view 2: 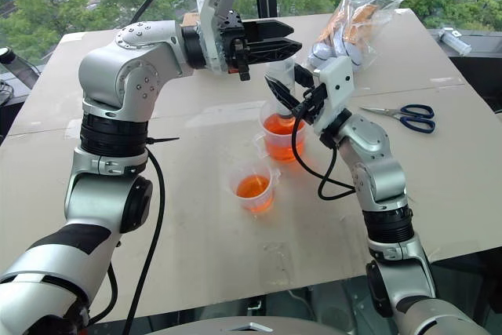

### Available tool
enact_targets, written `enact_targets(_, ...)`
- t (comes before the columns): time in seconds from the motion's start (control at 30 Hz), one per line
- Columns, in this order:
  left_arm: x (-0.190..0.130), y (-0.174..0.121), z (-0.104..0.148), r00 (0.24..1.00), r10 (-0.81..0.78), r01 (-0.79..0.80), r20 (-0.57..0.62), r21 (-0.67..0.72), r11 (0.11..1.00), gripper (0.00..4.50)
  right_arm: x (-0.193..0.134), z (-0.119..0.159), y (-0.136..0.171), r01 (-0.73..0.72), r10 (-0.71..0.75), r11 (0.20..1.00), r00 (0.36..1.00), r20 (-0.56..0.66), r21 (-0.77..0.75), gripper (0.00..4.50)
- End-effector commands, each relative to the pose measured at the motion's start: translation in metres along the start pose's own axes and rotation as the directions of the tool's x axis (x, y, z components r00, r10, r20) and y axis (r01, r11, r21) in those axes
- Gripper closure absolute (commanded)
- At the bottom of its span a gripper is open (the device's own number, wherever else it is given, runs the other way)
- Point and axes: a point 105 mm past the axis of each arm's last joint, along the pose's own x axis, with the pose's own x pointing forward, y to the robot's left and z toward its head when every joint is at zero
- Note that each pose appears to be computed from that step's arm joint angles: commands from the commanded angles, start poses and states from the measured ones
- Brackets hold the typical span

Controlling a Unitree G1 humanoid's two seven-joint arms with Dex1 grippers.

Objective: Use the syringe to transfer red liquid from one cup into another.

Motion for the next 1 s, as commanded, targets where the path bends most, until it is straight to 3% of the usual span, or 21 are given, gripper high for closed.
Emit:
enact_targets(0.03,-0.007,-0.0011,0.0423,0.993,0.008,-0.02,0.121,0.101,0.995,3.06,0.0002,-0.0038,0.0085,-0.03,0.03,1.0,0.999,-0.015,0.004,2.9)
enact_targets(0.7,-0.0062,-0.0049,0.0393,0.993,-0.017,0.005,0.114,0.109,0.994,3.06,-0.0011,-0.0046,0.01,-0.03,0.03,1.0,0.999,-0.019,0.003,2.9)
enact_targets(0.73,-0.0063,-0.0069,0.0387,0.994,-0.029,0.015,0.11,0.12,0.993,2.04,-0.0011,-0.0046,0.0099,-0.03,0.03,1.0,0.999,-0.019,0.003,2.9)
enact_targets(0.87,-0.0059,-0.0043,0.0395,0.994,-0.003,-0.014,0.112,0.151,0.989,0.2,-0.0013,-0.0034,0.0091,-0.023,0.023,1.0,1.0,-0.016,0.007,2.9)
enact_targets(1.0,-0.0112,-0.0027,0.0476,0.99,0.0,-0.022,0.138,0.155,0.988,0.06,-0.0016,0.0015,0.0069,-0.013,0.013,1.0,1.0,-0.005,0.008,2.9)
